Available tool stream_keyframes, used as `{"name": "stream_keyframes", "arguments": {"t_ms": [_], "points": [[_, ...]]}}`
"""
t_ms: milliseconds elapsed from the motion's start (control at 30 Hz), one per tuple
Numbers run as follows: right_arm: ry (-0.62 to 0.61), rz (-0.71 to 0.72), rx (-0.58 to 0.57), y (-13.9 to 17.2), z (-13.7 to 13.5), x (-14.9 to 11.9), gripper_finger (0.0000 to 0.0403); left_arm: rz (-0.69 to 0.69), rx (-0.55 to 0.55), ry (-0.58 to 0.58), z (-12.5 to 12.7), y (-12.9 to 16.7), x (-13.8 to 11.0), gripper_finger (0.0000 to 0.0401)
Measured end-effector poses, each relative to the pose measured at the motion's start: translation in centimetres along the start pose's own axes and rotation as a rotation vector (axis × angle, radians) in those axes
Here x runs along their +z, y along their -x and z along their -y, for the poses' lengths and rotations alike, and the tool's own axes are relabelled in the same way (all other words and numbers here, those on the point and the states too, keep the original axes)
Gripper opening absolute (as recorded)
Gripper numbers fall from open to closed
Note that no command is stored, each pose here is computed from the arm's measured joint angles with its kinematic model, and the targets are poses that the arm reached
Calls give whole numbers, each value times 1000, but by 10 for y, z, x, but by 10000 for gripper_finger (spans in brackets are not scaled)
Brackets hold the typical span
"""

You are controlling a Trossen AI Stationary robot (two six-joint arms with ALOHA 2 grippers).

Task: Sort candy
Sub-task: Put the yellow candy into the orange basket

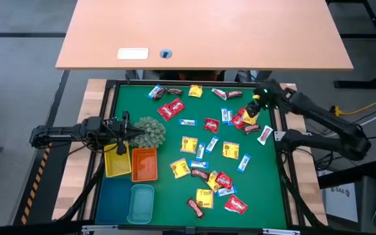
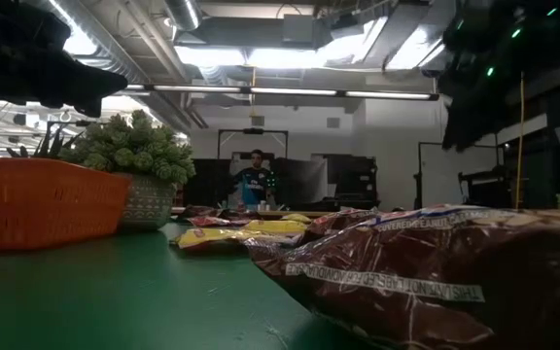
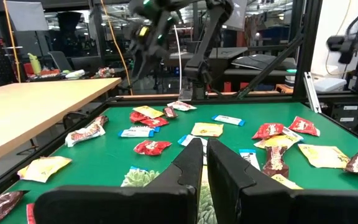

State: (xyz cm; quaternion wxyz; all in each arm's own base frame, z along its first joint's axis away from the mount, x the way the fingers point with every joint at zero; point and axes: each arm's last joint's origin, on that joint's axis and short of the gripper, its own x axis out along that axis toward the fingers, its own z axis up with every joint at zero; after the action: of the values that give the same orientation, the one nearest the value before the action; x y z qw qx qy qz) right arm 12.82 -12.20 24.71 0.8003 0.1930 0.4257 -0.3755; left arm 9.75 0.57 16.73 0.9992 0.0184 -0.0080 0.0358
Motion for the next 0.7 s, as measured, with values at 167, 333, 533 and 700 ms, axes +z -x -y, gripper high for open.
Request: {"name": "stream_keyframes", "arguments": {"t_ms": [167,333,533,700], "points": [[15,-201,-14,-43,16,3,241,0,0,0,0,0,0,20],[90,-348,8,-74,23,-1,241,0,0,0,0,0,0,20],[178,-445,52,-95,22,-7,241,0,0,1,0,0,0,20],[194,-484,61,-100,22,-9,240,0,0,1,0,0,0,20]]}}
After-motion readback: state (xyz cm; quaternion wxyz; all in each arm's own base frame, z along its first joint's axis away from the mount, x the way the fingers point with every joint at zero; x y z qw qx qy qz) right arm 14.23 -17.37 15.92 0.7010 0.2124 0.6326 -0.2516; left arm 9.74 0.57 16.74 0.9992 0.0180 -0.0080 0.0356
